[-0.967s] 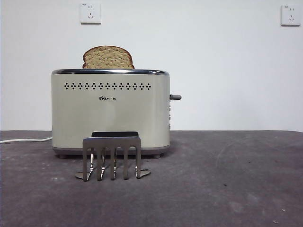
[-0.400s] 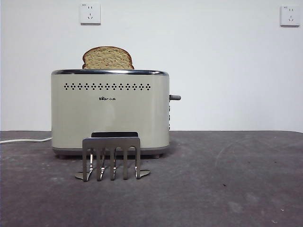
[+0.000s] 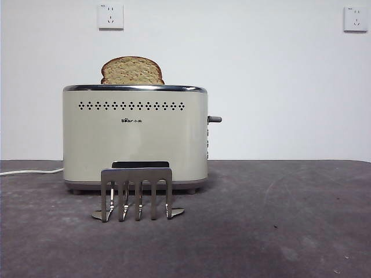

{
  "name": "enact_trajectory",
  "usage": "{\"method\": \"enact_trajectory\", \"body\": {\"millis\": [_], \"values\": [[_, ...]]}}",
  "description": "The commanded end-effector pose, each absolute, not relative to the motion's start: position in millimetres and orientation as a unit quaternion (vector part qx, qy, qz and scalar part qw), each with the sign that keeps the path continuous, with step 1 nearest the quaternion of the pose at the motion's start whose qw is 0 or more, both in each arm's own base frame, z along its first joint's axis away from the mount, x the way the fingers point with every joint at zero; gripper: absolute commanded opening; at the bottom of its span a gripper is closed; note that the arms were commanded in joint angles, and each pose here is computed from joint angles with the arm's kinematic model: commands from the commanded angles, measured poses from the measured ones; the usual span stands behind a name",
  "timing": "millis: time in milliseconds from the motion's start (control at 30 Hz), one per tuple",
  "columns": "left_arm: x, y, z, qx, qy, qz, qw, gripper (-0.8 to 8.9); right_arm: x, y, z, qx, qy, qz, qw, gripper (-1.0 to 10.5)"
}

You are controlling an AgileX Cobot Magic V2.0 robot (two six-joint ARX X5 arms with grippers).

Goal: Pick up a slice of bread from the rack,put the bread on the toaster,press the button

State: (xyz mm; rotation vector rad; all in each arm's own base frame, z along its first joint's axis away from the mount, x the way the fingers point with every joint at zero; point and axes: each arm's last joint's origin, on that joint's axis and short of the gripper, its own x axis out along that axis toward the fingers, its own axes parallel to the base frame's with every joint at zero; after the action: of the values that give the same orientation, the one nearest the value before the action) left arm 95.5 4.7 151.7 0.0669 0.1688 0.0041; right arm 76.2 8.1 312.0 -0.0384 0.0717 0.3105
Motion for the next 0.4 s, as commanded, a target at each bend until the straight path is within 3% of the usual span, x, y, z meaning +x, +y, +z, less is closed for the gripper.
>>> {"method": "enact_trajectory", "body": {"millis": [33, 167, 400], "values": [[95.9, 5.1, 147.2, 0.030, 0.089, 0.005, 0.996, -0.04, 83.4, 6.8, 277.3, 0.001, 0.032, 0.129, 0.991, 0.0], [95.9, 5.1, 147.2, 0.030, 0.089, 0.005, 0.996, -0.04, 85.1, 4.9, 246.0, 0.007, 0.017, 0.085, 0.996, 0.0], [95.9, 5.1, 147.2, 0.030, 0.089, 0.005, 0.996, -0.04, 87.7, 7.6, 209.0, 0.006, 0.025, 0.094, 0.995, 0.0]]}}
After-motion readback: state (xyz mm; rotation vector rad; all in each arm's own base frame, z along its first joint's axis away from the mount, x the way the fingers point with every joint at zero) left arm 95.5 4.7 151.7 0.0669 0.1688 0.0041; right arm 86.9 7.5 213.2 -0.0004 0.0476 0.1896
